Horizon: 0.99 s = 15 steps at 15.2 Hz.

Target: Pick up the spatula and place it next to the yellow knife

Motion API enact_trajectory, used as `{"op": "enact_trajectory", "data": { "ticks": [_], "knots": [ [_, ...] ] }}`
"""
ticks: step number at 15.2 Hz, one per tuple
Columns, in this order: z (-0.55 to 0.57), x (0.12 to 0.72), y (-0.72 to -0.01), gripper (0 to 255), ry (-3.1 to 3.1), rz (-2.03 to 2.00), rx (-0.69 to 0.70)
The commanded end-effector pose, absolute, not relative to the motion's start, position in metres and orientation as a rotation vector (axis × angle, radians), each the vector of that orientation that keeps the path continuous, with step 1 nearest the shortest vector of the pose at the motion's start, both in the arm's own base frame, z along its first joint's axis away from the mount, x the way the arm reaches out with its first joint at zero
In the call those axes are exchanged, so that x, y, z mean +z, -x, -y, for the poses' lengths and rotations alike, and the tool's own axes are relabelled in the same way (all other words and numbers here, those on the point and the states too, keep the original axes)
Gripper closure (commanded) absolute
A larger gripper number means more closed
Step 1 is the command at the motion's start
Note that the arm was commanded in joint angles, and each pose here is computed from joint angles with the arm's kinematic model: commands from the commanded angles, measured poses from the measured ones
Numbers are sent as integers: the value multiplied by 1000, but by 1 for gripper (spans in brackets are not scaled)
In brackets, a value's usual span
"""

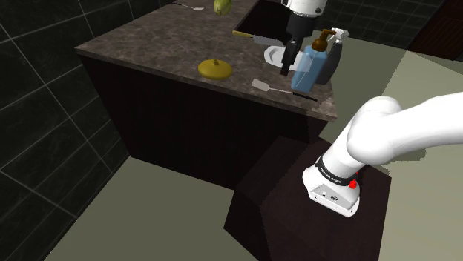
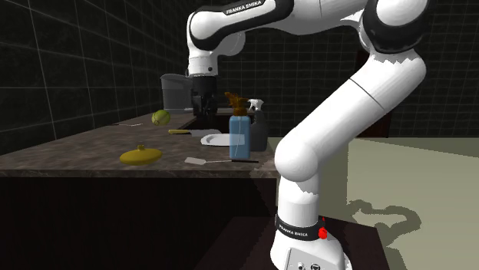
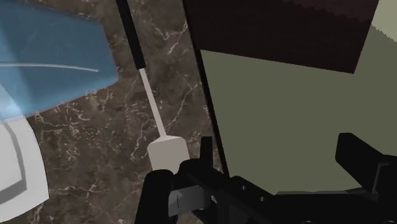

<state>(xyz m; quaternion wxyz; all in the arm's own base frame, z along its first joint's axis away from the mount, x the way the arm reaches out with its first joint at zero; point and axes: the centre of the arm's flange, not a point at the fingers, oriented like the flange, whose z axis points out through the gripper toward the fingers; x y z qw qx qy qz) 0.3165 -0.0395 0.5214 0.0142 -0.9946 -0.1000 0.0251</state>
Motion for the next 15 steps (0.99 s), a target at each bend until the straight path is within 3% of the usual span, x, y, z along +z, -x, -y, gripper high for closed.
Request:
{"op": "enact_trajectory", "data": {
  "ticks": [1,15],
  "knots": [
    [56,505,-318,0,3099,360,81],
    [156,395,-331,0,3096,596,103]
  ]
}}
